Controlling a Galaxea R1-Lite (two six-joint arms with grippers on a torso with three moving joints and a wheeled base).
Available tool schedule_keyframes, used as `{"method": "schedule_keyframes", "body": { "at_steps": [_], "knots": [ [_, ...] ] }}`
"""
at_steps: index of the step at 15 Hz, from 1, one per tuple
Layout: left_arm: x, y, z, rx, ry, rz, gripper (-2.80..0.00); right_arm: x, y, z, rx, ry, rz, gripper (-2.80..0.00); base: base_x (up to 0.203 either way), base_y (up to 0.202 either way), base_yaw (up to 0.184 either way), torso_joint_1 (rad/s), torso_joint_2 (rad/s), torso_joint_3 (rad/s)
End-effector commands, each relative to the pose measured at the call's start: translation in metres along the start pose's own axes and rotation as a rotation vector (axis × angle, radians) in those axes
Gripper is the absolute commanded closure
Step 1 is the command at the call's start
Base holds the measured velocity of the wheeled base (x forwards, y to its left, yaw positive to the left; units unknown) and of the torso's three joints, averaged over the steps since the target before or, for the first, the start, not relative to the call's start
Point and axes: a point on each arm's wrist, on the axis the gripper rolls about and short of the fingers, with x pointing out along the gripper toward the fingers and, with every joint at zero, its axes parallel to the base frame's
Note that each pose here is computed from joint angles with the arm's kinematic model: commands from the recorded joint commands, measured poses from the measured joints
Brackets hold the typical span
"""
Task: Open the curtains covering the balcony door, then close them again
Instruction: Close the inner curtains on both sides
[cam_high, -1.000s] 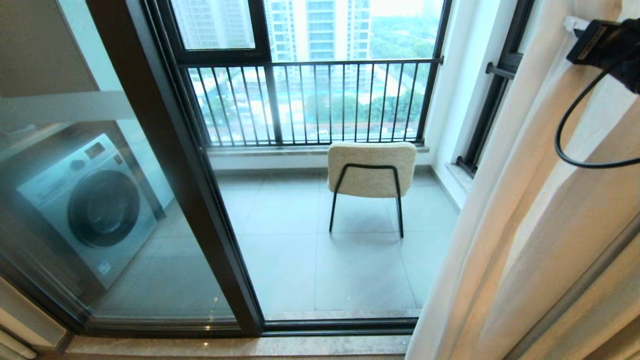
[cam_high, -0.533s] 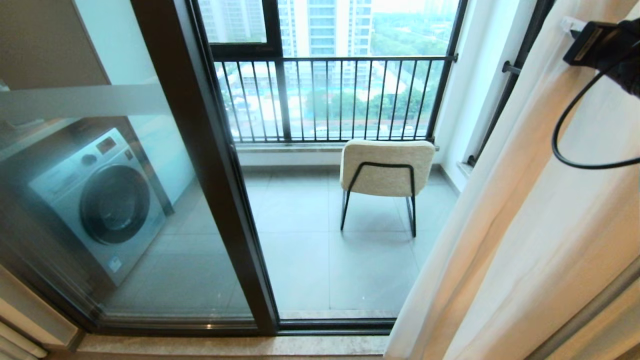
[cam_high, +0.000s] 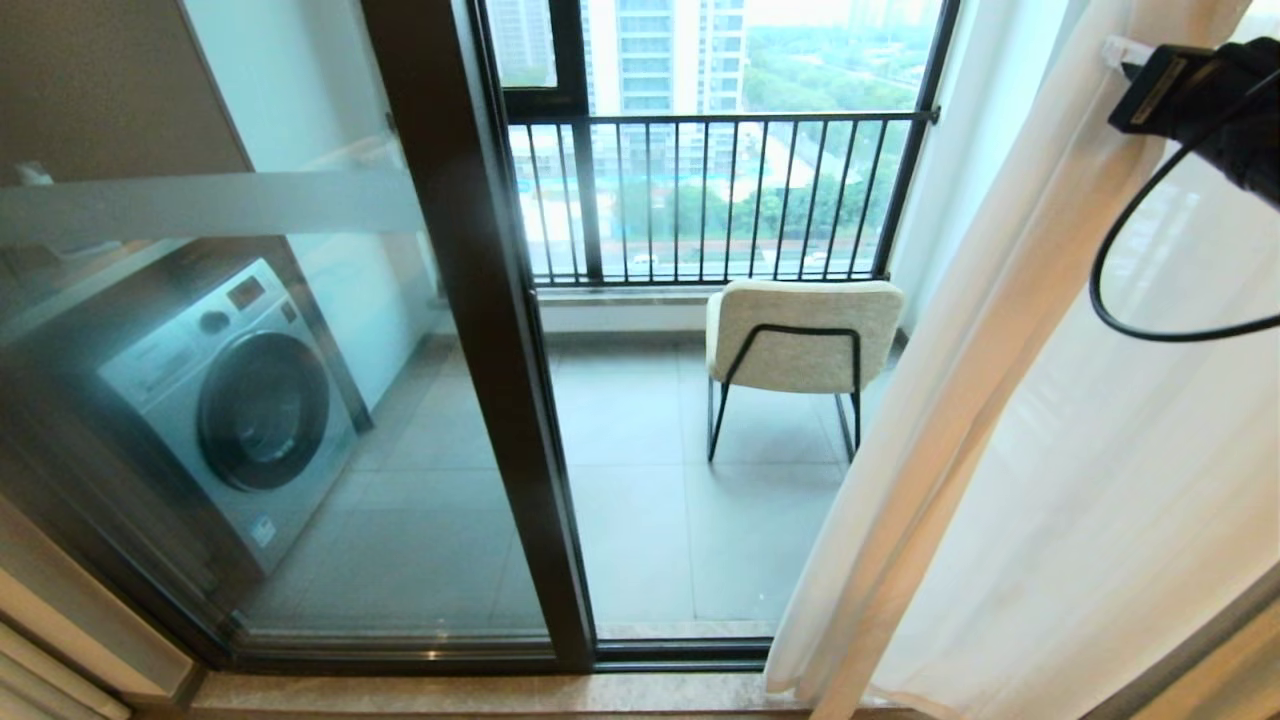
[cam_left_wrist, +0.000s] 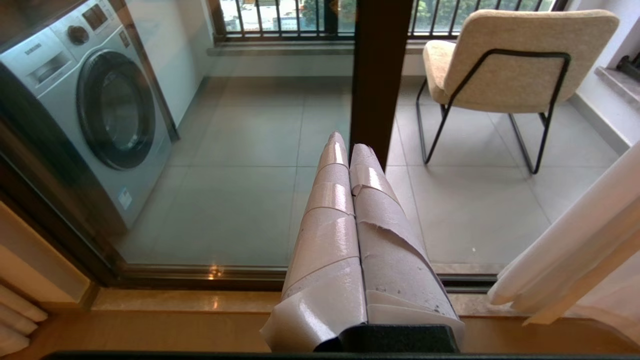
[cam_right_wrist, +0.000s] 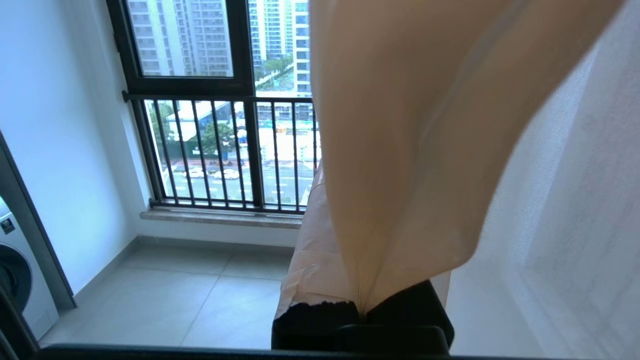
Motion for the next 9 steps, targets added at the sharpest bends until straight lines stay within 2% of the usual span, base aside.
{"method": "schedule_keyframes", "body": {
  "at_steps": [1, 9],
  "knots": [
    [0.0, 0.0, 0.0, -0.001, 0.0, 0.001, 0.0, 0.0003, 0.0005, -0.0003, 0.001, -0.003, 0.002, 0.0, 0.0, 0.185, 0.0, -0.001, 0.0, -0.002],
    [0.0, 0.0, -0.0002, -0.001, 0.001, 0.001, 0.0, 0.0003, 0.0005, -0.0003, 0.001, -0.003, 0.003, 0.0, 0.0, 0.185, 0.002, 0.001, 0.0, 0.003]
  ]
}}
